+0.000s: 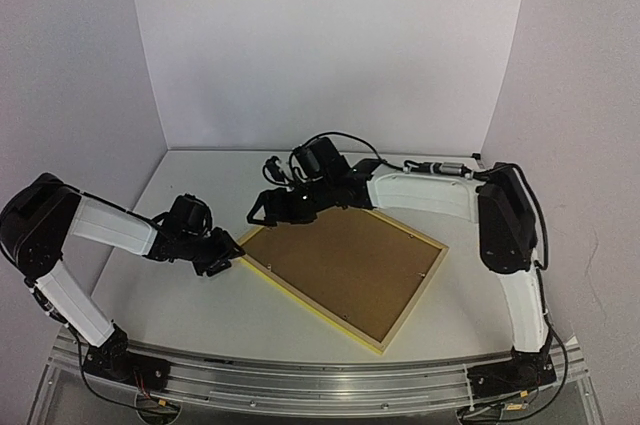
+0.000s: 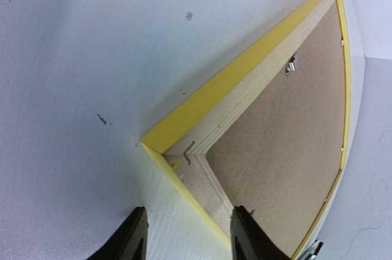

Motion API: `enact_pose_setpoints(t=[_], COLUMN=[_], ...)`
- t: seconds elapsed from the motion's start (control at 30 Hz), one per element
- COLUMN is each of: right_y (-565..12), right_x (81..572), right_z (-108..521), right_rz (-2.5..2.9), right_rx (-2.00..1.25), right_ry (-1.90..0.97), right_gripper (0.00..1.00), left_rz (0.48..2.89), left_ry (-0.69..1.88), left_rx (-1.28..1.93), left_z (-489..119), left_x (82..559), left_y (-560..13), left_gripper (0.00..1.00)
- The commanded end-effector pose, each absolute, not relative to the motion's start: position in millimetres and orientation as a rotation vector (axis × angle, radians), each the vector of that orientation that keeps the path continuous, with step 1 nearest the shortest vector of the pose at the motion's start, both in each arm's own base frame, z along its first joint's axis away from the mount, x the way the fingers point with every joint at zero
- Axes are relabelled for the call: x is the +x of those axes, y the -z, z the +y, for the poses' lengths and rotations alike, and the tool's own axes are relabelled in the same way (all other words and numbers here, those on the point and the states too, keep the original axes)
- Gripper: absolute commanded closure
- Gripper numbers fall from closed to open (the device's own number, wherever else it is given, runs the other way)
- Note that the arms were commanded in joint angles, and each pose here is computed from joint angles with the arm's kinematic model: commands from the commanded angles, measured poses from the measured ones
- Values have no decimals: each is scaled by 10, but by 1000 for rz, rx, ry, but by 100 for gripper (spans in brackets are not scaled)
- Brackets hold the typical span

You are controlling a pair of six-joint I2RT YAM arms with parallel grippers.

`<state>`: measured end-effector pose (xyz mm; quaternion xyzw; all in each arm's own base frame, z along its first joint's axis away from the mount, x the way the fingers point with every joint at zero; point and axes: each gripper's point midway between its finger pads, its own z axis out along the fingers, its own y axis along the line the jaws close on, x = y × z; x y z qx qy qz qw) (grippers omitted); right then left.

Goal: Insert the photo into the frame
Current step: Install the photo frame at the center of the board, then adjust the photo frame at the center of the board.

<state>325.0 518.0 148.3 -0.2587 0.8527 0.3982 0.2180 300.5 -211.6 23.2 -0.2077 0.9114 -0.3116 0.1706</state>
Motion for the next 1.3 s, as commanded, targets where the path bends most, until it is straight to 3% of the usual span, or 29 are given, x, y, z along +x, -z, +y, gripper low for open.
enact_pose_setpoints(t=[0.0, 0.07, 0.13, 0.47, 0.67, 0.87, 1.1, 1.27], right_y=[-1785, -1648, -1428, -861, -568, -391, -217, -51], right_x=[3420, 3372, 3304, 2726, 2522, 2397, 2306, 2297], right_z=[4329, 3898, 3429, 2380, 2070, 1953, 1869, 1839], right_rz=[2374, 2424, 2482, 2625, 2709, 2762, 2803, 2841], right_rx=[-419, -271, -84, 323, 450, 514, 563, 563], right_ry=[-863, -769, -681, -522, -361, -300, -247, -174], right_gripper=[14, 14, 14, 21, 24, 24, 28, 46], left_rz=[2591, 2559, 2532, 2510, 2522, 2562, 2646, 2687], left_ry=[764, 762, 732, 550, 536, 543, 494, 458], left_rx=[-503, -425, -351, 34, 258, 367, 386, 362], left_z=[-1957, -1990, -2009, -2448, -2836, -3028, -3013, -2922], left_x=[2959, 3035, 3140, 4111, 4621, 4814, 4823, 4713], left_y=[-507, -717, -877, -883, -660, -313, 56, 186], left_gripper=[27, 11, 1, 1, 6, 8, 31, 45])
